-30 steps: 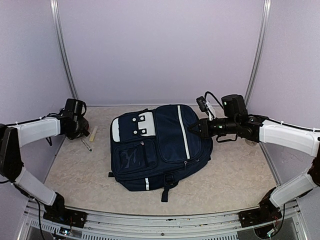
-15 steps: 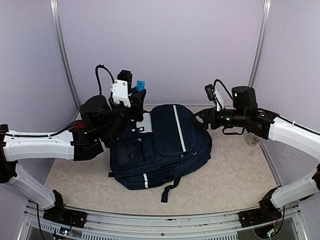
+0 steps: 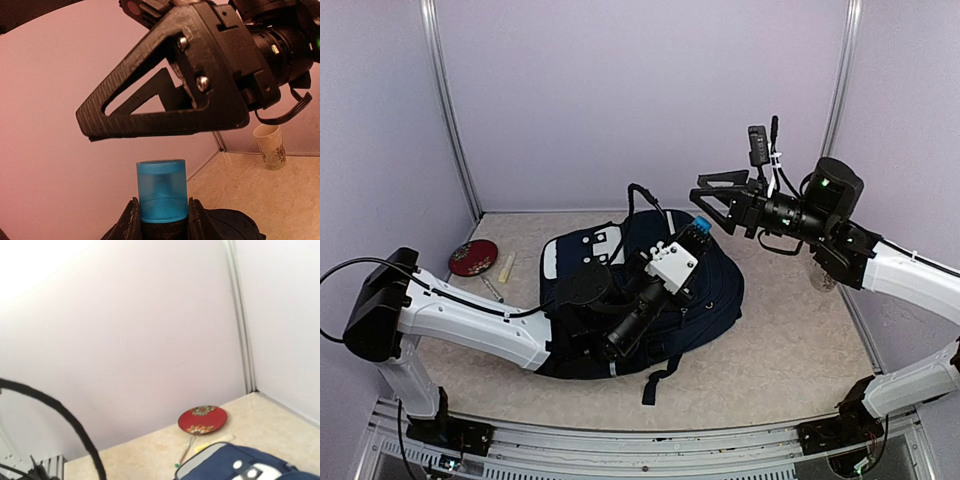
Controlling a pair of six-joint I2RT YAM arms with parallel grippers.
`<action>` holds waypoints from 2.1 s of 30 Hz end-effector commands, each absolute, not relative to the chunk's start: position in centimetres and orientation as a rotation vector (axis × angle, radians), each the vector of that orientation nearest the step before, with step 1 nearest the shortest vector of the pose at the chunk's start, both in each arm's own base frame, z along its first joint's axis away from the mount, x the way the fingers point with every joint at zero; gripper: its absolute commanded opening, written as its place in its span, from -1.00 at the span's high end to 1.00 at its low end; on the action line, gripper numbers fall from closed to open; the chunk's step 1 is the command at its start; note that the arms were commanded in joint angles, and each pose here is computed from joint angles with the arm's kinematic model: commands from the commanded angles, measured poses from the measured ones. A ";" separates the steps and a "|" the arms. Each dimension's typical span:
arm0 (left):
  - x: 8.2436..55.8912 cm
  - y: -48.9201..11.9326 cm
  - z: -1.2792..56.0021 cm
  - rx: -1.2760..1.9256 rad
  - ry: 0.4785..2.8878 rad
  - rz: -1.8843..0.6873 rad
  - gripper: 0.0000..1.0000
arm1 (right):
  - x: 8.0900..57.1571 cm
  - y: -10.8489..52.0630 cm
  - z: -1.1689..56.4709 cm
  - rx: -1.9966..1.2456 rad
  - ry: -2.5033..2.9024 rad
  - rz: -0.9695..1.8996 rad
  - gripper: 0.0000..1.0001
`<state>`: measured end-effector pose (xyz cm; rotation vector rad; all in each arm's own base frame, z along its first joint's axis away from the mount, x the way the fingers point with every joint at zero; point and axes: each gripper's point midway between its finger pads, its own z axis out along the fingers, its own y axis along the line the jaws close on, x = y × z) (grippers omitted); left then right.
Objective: Pack the student bag
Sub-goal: Pass from the left arm to the right
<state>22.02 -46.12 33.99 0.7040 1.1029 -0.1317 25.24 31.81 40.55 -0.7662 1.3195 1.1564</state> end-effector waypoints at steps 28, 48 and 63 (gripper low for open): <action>23.0 -45.1 36.8 0.563 1.084 -0.103 1.00 | 22.0 32.7 35.7 -0.988 1.360 1.230 -0.13; 23.6 -44.5 36.2 0.551 1.105 -0.100 1.00 | 21.8 32.2 36.5 -0.994 1.362 1.210 -0.11; 23.3 -44.7 35.9 0.568 1.099 -0.102 1.00 | 23.5 33.7 36.7 -0.999 1.387 1.225 0.92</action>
